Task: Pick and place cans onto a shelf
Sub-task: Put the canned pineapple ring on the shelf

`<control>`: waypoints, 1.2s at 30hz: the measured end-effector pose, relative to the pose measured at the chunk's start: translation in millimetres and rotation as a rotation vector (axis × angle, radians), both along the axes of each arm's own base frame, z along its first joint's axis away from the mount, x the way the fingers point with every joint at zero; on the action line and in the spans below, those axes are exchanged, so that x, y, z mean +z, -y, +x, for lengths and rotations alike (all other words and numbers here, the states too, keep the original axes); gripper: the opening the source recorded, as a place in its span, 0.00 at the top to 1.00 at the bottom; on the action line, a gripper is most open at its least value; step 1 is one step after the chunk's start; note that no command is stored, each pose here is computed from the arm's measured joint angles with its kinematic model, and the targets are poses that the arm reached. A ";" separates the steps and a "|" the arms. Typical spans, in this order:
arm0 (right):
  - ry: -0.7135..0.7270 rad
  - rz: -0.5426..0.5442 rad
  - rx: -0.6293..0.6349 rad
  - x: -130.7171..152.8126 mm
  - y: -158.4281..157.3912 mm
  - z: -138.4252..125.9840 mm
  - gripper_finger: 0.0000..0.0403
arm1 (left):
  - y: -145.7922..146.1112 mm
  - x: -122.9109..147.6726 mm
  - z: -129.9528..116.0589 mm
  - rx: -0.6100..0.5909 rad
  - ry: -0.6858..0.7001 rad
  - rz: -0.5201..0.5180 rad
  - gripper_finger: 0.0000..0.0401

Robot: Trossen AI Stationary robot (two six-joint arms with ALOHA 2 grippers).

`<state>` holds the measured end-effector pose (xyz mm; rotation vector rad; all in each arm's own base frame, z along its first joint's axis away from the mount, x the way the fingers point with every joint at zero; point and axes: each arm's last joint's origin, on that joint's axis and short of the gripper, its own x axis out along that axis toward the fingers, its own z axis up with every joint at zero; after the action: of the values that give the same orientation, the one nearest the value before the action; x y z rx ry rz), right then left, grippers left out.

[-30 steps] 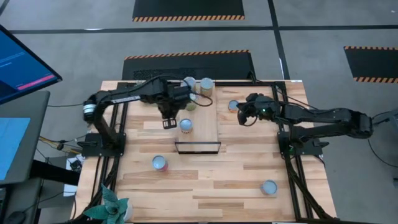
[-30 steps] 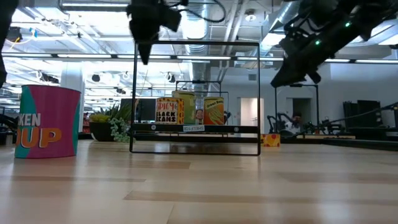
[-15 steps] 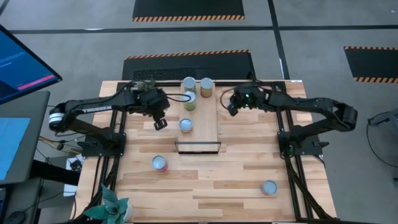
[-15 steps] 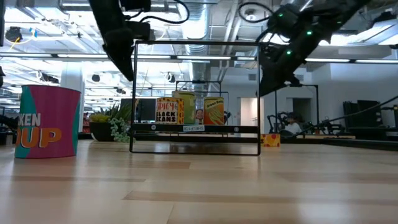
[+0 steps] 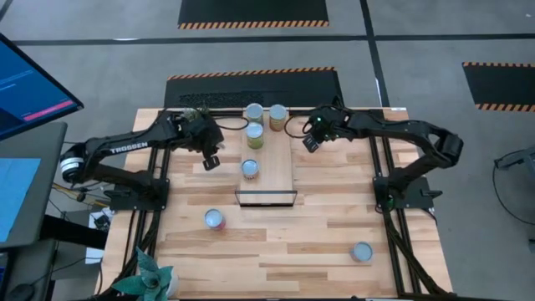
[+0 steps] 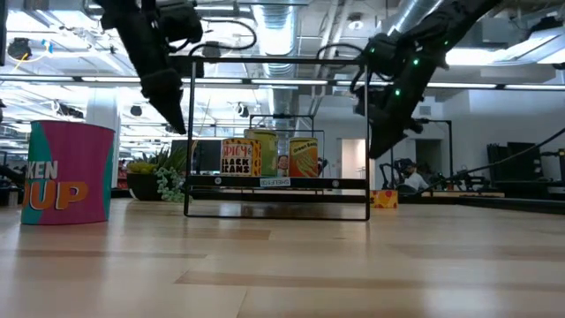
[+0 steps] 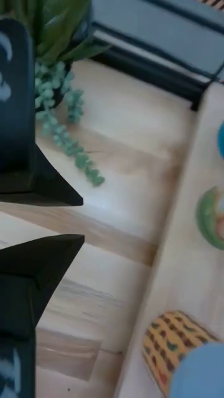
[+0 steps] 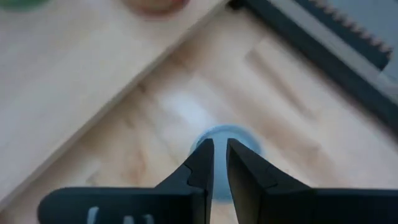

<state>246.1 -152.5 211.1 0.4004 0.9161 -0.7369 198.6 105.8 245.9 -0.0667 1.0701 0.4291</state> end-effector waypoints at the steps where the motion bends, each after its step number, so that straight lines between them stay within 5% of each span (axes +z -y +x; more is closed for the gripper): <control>1: -0.003 0.025 -0.001 -3.1 -0.3 0.6 0.83 | -0.9 -2.4 -1.9 0.007 0.000 -0.016 0.82; 17: -0.083 0.055 0.020 -12.2 11.7 -9.5 0.83 | -2.9 -18.1 -2.5 0.062 0.091 -0.074 0.82; 25: -0.159 0.003 0.301 -13.2 12.4 -11.5 0.83 | -4.0 -16.6 -0.6 0.079 0.121 -0.072 0.82; 36: -0.249 0.046 0.426 -40.1 12.9 -2.1 0.83 | -3.7 -17.0 -1.0 0.085 0.117 -0.077 0.82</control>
<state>244.0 -165.5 171.0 0.1445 1.2070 -0.3785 197.5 109.5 229.0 -0.2045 0.9705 0.4551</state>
